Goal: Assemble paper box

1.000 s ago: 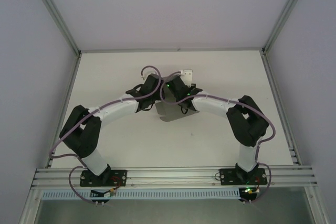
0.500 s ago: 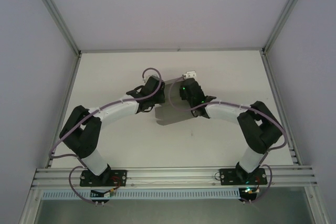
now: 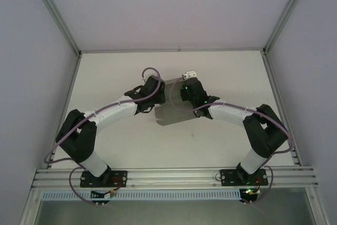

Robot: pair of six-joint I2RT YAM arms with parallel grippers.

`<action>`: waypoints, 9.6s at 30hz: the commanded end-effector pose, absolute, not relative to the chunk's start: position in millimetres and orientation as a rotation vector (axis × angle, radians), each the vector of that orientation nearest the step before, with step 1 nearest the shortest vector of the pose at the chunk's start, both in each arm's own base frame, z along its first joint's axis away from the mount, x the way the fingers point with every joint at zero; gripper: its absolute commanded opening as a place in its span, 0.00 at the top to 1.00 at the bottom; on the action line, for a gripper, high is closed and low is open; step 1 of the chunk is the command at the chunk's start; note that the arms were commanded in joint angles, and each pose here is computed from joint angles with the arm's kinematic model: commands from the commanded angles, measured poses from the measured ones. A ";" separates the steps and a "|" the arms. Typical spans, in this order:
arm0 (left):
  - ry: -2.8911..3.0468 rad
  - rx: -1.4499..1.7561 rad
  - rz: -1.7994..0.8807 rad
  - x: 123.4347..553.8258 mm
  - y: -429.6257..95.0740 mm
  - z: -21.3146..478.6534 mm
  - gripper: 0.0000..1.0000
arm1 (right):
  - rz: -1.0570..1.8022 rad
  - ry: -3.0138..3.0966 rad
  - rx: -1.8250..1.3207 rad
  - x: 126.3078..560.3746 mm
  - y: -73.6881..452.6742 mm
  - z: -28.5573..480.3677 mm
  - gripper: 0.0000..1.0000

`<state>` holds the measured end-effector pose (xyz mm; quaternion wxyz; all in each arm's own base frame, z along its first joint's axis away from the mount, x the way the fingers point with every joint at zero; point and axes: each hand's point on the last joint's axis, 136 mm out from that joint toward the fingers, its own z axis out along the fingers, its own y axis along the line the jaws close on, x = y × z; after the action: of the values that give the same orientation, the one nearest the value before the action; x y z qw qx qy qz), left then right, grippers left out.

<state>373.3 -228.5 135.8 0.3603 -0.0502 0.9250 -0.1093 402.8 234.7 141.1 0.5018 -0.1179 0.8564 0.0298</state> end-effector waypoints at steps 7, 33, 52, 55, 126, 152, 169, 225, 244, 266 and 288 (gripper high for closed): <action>2.290 -0.559 0.367 371.7 -128.3 112.8 1.00 | -0.216 1.995 0.245 417.0 157.1 155.4 1.00; 2.411 0.849 -0.121 369.4 -250.9 145.0 1.00 | 0.525 2.082 -0.184 321.6 216.5 222.6 0.00; 2.308 1.868 0.382 307.1 -270.4 81.6 1.00 | 0.189 2.335 0.103 269.3 100.7 183.3 0.00; 2.274 1.866 0.484 316.1 -280.3 66.9 1.00 | 0.196 2.331 0.113 270.2 97.5 184.4 0.00; 2.346 -0.424 0.036 323.8 -41.1 155.1 0.00 | 0.208 2.541 -1.056 357.8 283.0 30.7 0.74; 2.363 -0.274 -0.198 345.5 -83.3 165.3 0.00 | -0.031 2.666 0.292 273.0 228.8 75.1 0.42; 2.344 0.694 -0.580 301.5 -206.1 180.6 0.00 | 0.268 2.012 -1.174 316.0 248.9 186.3 0.00; 2.490 0.039 -0.400 415.6 -274.7 123.9 1.00 | 0.364 2.398 -0.038 409.8 269.7 154.0 1.00; 2.498 0.042 -0.285 377.9 -256.9 102.8 0.85 | 0.175 2.435 -0.115 367.5 240.1 86.1 1.00; 2.396 -0.171 -0.409 364.0 -200.9 201.9 0.00 | 0.168 2.291 -0.167 348.8 239.8 77.8 1.00; 2.652 -0.392 -0.772 356.3 -222.5 84.2 0.17 | 0.118 2.186 -0.243 327.4 265.3 78.5 0.92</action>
<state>356.3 -214.1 69.0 0.1636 -0.1311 0.9498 -0.2321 334.2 268.3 83.5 0.4515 -0.0859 0.8852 0.0719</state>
